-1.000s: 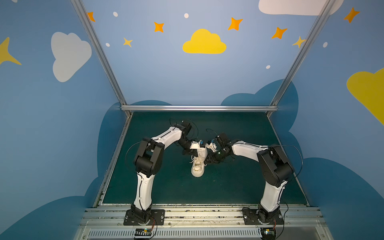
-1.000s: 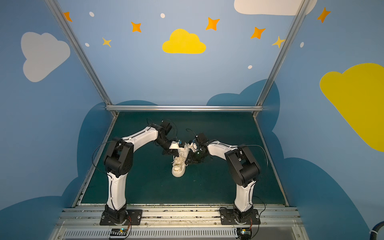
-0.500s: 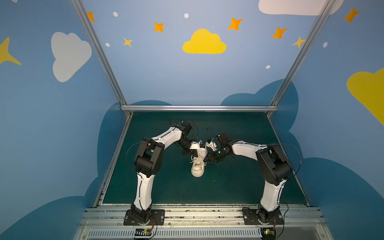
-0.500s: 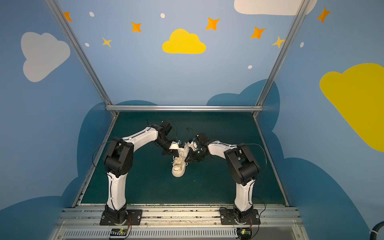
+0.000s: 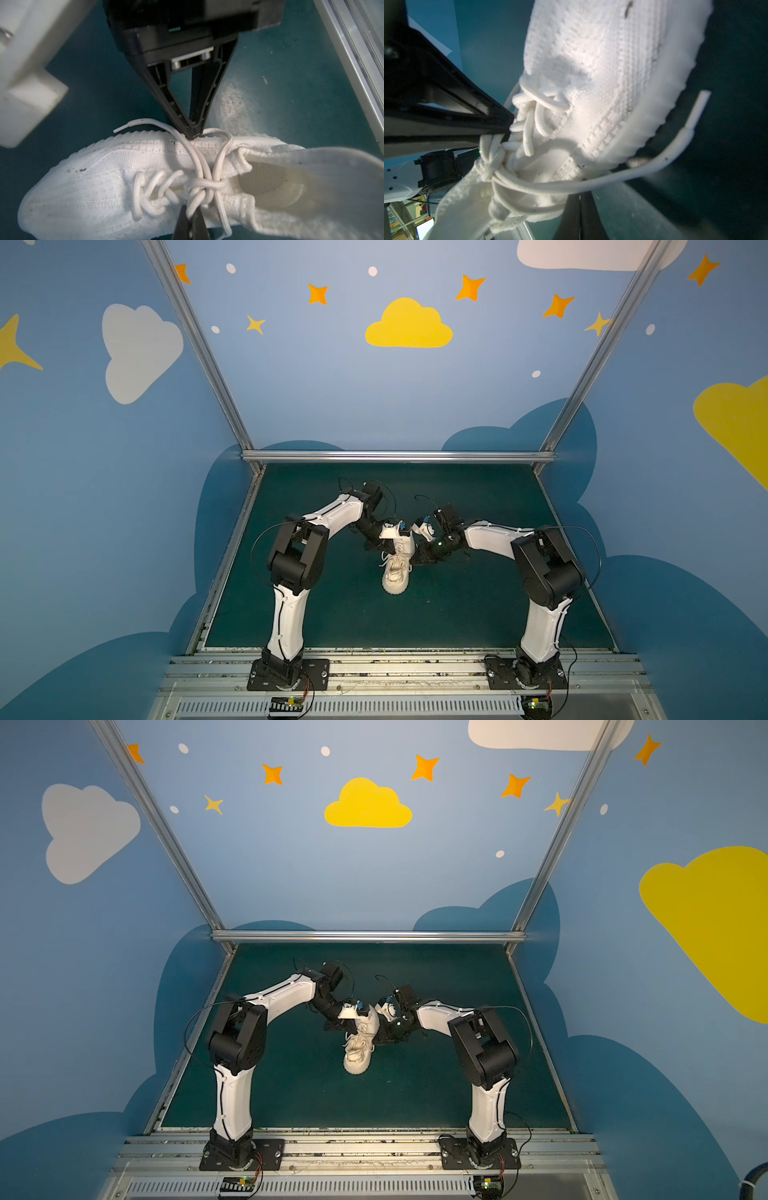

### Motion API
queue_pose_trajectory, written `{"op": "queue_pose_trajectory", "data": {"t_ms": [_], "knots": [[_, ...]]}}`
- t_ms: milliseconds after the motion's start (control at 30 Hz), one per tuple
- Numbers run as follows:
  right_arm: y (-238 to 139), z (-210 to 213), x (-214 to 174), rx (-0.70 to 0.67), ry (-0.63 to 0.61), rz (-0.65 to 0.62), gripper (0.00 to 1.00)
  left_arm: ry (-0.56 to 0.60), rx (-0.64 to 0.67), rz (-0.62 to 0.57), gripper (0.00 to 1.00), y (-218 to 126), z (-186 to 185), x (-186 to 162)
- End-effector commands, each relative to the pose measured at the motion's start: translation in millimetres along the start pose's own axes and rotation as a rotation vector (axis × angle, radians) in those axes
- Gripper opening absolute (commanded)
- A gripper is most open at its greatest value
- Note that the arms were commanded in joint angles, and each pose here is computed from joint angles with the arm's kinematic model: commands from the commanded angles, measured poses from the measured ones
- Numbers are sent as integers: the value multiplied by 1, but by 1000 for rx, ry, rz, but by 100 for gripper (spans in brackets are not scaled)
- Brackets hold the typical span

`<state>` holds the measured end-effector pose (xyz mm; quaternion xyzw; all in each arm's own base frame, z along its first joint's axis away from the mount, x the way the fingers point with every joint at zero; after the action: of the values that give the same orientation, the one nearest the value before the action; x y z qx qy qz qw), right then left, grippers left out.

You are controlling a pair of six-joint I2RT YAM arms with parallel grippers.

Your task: Tie the shoes

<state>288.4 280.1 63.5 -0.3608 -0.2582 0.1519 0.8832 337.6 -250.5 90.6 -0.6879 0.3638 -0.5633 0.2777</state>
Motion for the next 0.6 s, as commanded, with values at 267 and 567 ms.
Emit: {"op": "queue_pose_trajectory", "data": {"t_ms": [267,567], "knots": [[-22,29,-2,-9,-78,-6,1,7,-3,-36,3,-15,-8,11],[-3,19,7,-14,-101,13,17,5,-11,-45,3,-14,-12,11]]}}
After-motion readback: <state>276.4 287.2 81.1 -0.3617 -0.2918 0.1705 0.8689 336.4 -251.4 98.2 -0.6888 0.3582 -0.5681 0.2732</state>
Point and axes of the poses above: each gripper's point midway between its finger pads, its own y axis out along the fingers, its own z axis along the line the jaws close on, x = y × z, the point moved 3 cm from there along -y, back along the fingers, and after that the axes turned 14 degrees about -y, right-handed, at the moved point
